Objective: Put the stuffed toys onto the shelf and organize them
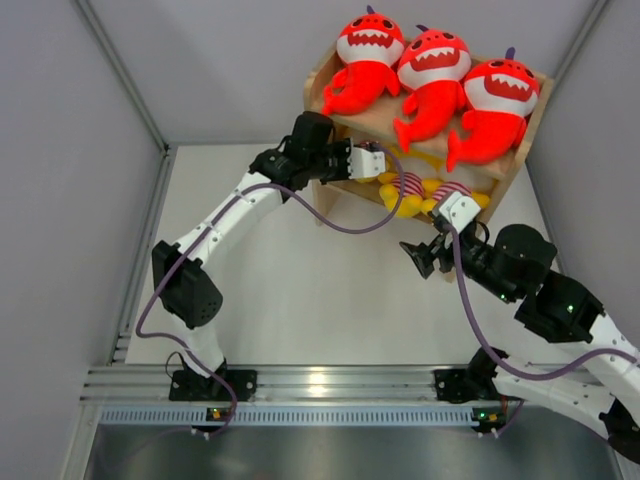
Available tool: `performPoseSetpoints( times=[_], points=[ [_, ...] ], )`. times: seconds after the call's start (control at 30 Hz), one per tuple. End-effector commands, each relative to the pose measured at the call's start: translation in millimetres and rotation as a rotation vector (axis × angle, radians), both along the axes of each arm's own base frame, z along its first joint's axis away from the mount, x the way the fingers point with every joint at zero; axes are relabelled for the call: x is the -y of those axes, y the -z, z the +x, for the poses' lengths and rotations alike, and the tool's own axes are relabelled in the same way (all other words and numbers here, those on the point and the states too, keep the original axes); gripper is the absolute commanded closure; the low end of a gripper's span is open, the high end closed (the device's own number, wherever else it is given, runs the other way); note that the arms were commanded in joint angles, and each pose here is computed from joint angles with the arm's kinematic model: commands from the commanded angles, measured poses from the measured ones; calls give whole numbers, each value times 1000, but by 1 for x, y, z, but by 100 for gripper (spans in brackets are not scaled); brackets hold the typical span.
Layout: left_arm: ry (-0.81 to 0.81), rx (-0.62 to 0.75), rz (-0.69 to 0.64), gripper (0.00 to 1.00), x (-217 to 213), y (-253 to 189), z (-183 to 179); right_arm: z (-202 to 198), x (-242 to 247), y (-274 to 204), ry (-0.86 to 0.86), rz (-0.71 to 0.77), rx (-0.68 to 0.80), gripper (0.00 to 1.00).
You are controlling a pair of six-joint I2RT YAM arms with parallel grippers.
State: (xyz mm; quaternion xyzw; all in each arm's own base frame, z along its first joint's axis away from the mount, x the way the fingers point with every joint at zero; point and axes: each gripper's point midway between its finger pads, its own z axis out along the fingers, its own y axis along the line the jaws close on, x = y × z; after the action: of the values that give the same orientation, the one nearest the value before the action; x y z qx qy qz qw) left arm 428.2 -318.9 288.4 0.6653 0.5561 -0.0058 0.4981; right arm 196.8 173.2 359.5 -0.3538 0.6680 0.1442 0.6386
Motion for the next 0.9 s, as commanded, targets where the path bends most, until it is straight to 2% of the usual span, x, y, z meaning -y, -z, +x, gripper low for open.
performPoseSetpoints(
  times=[0.0,0.07,0.23,0.43,0.47,0.5,0.53,0.6,0.67,0.87],
  points=[
    [35,64,-50,90,4,-30,4,1,-7,-13,-32,25,55,25],
    [20,76,-44,100,-3,-32,9,3,-12,-6,-45,-1,42,25],
    [-28,99,-43,100,-23,-40,24,16,-17,5,-35,-77,50,25],
    [-71,87,-48,100,-41,-37,38,19,-13,-3,1,-51,54,25],
    [-67,86,-54,97,-41,-39,36,18,-12,-3,3,-48,50,25],
    [-56,85,-63,88,-39,-41,33,19,-11,-1,11,-51,44,25],
    [-41,77,-72,66,-37,-41,31,18,-10,-3,13,-45,45,25],
    [-30,77,-85,50,-35,-46,27,17,-10,-4,10,-39,40,25],
    [-17,86,-97,42,-35,-53,22,16,-10,-4,5,-36,40,25],
    [73,55,-162,41,-29,-69,-9,13,-5,-12,12,-23,54,25]
  ],
)
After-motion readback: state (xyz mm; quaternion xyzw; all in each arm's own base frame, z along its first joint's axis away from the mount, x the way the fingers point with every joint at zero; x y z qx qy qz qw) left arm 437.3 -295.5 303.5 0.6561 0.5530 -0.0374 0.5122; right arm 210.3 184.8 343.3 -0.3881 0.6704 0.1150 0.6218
